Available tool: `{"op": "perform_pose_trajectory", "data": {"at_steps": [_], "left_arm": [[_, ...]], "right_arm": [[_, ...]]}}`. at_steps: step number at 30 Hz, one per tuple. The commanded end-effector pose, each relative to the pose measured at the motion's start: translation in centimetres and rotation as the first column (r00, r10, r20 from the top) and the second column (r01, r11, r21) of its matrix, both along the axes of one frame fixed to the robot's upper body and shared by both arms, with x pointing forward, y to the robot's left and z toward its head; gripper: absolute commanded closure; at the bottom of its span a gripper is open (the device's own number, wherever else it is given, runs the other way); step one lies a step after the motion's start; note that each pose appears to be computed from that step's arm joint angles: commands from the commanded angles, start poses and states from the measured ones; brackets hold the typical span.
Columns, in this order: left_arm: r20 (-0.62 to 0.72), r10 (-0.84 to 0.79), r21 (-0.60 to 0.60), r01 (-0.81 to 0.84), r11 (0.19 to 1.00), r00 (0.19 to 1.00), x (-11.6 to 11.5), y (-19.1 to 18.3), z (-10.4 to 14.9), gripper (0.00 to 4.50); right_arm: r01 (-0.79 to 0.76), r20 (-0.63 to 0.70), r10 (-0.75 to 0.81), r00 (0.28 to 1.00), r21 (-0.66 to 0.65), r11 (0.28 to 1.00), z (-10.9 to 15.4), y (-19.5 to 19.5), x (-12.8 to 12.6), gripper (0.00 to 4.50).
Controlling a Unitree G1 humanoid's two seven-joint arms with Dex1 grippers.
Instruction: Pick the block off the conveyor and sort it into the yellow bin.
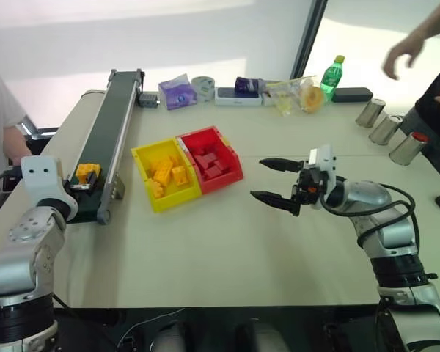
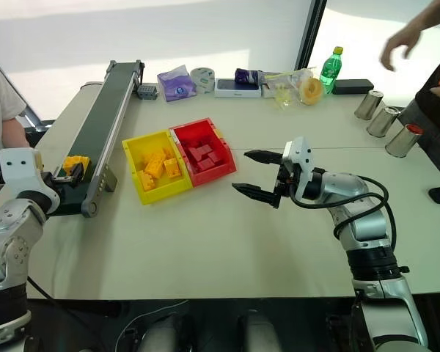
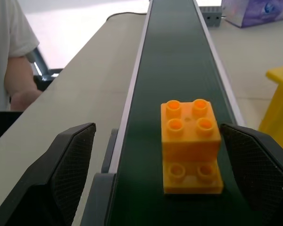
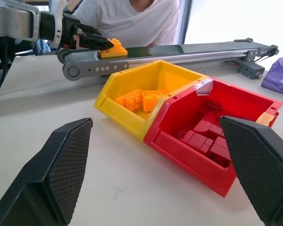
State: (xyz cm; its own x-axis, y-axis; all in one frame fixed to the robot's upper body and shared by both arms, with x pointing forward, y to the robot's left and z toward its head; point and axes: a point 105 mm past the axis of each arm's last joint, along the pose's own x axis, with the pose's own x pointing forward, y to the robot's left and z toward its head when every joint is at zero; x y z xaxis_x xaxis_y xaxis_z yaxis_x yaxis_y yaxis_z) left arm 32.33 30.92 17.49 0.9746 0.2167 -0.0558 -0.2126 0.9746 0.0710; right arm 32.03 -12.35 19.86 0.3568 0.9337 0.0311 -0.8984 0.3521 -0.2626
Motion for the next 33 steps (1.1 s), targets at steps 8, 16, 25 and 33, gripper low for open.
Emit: {"op": "perform_pose_trajectory", "data": {"at_steps": [8, 16, 25, 33], "left_arm": [[0.001, -0.093, -0.044, 0.093, 0.995, 0.996, -0.9, -1.7, 0.0, 2.90], [0.176, -0.110, -0.033, 0.118, 0.992, 0.978, -1.1, -2.7, 4.2, 3.12], [0.201, -0.332, -0.025, 0.344, 0.939, 0.921, 3.0, -9.4, 5.6, 3.12], [0.162, -0.332, -0.065, 0.346, 0.936, 0.929, 7.8, -12.0, 3.9, 3.12]], "right_arm": [[0.010, 0.059, -0.012, 0.998, 0.022, 1.000, 1.9, -0.1, -0.3, 0.00], [0.007, 0.059, -0.009, 0.998, 0.023, 1.000, 1.8, -0.1, -0.2, 0.00], [0.009, 0.059, -0.010, 0.998, 0.024, 1.000, 1.1, -0.5, 0.0, 0.00], [0.030, 0.073, -0.031, 0.997, 0.022, 0.999, 1.3, -0.7, -0.1, 0.00]]}}
